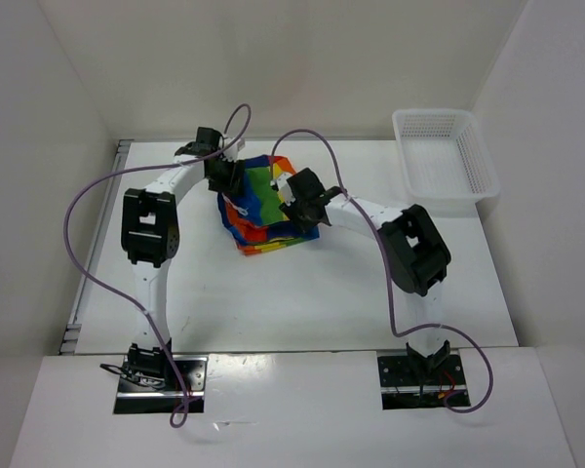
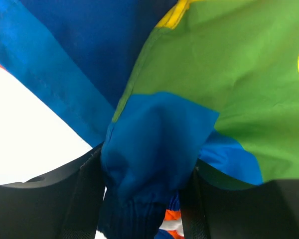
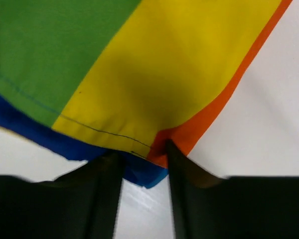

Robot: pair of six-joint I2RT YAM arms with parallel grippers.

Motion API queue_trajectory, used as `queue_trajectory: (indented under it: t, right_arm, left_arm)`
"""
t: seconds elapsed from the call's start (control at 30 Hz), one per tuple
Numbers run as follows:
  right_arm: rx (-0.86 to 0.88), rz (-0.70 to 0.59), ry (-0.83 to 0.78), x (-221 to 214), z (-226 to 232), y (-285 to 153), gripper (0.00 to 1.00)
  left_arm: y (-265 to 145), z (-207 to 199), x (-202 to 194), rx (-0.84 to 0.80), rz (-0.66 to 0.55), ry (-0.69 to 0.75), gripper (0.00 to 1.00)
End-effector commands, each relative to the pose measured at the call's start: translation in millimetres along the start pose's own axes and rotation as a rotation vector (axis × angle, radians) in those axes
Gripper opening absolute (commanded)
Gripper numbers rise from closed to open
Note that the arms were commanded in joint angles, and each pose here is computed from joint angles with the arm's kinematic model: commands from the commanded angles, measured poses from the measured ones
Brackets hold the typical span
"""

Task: Fold and stack the shorts
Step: Fold the shorts

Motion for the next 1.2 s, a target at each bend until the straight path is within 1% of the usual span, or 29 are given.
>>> queue_trajectory:
  t: [0.0,0.03,0.13,0.2,0.27,0.3,0.33,0.4,0.43,0.47,0.5,0.53,0.57,0.6,0.63,0.67,0.7,0.73,0.8,0.87,0.9,0.93,0.97,1.0,1.03,1.07,1.1,1.13,1.17]
  right_arm:
    - [-0.072,-0.079,0.066,19,-8,20,0.39]
    - [-0.082,-0.08,0.066,19,-10,20,0.23]
    - [-0.084,-0.039,0.062,3,-9,27,0.0]
    - [-0.075,-0.008,0.038,-6,-10,21,0.0]
    - [-0.056,0.03,0.0,-23,-4,10,0.0]
    - [-0.045,0.006,-0.036,-19,1,-9,0.0]
    - [-0.039,0.032,-0.048,-35,4,-15,0.0]
    - [0.011,0.014,-0.094,-39,22,-41,0.0]
    - [0.03,0.048,-0.114,-55,28,-47,0.0]
    - [0.064,0.04,-0.148,-58,45,-54,0.0]
    - [0.091,0.03,-0.162,-59,52,-67,0.05]
    - [0.121,0.027,-0.18,-59,58,-73,0.22]
    - [0.168,0.036,-0.18,-60,63,-78,0.58]
    - [0.188,0.006,-0.187,-47,65,-87,0.66]
    - [0.198,0.017,-0.201,-46,65,-94,0.68]
    - [0.199,0.001,-0.2,-38,66,-100,0.68]
    - [0.244,-0.065,-0.198,-17,66,-118,0.68]
    - [0.27,-0.085,-0.183,-8,62,-130,0.69]
    - [0.334,-0.19,-0.138,23,49,-155,0.76]
    - [0.337,-0.298,-0.051,46,34,-169,0.76]
    - [0.308,-0.346,0.008,57,16,-171,0.7]
    - [0.269,-0.352,0.077,62,8,-158,0.66]
    - [0.242,-0.41,0.1,77,1,-152,0.62]
    - [0.194,-0.421,0.141,81,-14,-141,0.56]
    - [0.189,-0.433,0.175,86,-19,-121,0.56]
    - [0.164,-0.429,0.187,86,-27,-108,0.56]
    - [0.127,-0.438,0.215,91,-39,-100,0.62]
    - [0.113,-0.396,0.243,86,-44,-75,0.68]
    - [0.107,-0.406,0.265,95,-50,-70,0.7]
  left_arm:
    - [-6,11,22,0.051,-0.055,0.023,0.6]
    - [-4,12,24,0.052,-0.059,0.025,0.6]
    - [-2,14,24,0.063,-0.057,0.025,0.6]
    - [5,17,21,0.068,-0.044,0.021,0.6]
    - [2,33,15,0.094,-0.033,-0.005,0.57]
    - [0,33,18,0.095,-0.034,-0.004,0.57]
    - [-3,40,16,0.103,-0.034,-0.015,0.57]
    - [-12,33,23,0.067,-0.06,-0.01,0.57]
    - [-11,23,13,0.039,-0.03,-0.014,0.57]
    - [-21,5,22,0.017,-0.051,0.013,0.58]
    - [-23,-6,21,-0.004,-0.046,0.023,0.61]
    - [-26,-17,19,-0.016,-0.038,0.034,0.65]
    - [-29,-38,15,-0.05,-0.041,0.06,0.71]
    - [-31,-47,13,-0.068,-0.043,0.07,0.77]
    - [-35,-49,11,-0.068,-0.042,0.07,0.85]
    - [-42,-56,18,-0.069,-0.062,0.086,0.88]
    - [-46,-56,21,-0.066,-0.071,0.089,0.9]
    - [-53,-55,24,-0.048,-0.074,0.091,0.92]
    - [-79,-46,35,0.024,-0.088,0.09,0.94]
    - [-112,-42,44,0.092,-0.118,0.092,0.94]
    - [-122,-40,45,0.125,-0.12,0.093,0.94]
    - [-134,-44,40,0.132,-0.106,0.089,0.94]
    - [-133,-52,31,0.115,-0.076,0.092,0.94]
    - [-132,-62,26,0.09,-0.059,0.101,0.93]
    - [-133,-68,17,0.055,-0.029,0.093,0.93]
    - [-134,-80,13,0.018,-0.02,0.101,0.92]
    - [-128,-96,0,-0.045,0.009,0.109,0.92]
    - [-122,-104,-10,-0.072,0.038,0.111,0.92]
    - [-116,-109,-20,-0.087,0.07,0.111,0.92]
Point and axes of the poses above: each gripper's point midway between its finger pads, its own y axis out along the fingers, its own z axis along the line the jaws close on, x = y × z, the point moved 5 cm from there along -y, back along the fingers, and after that the axes turned 15 degrees about y, right-handed, at the moved point
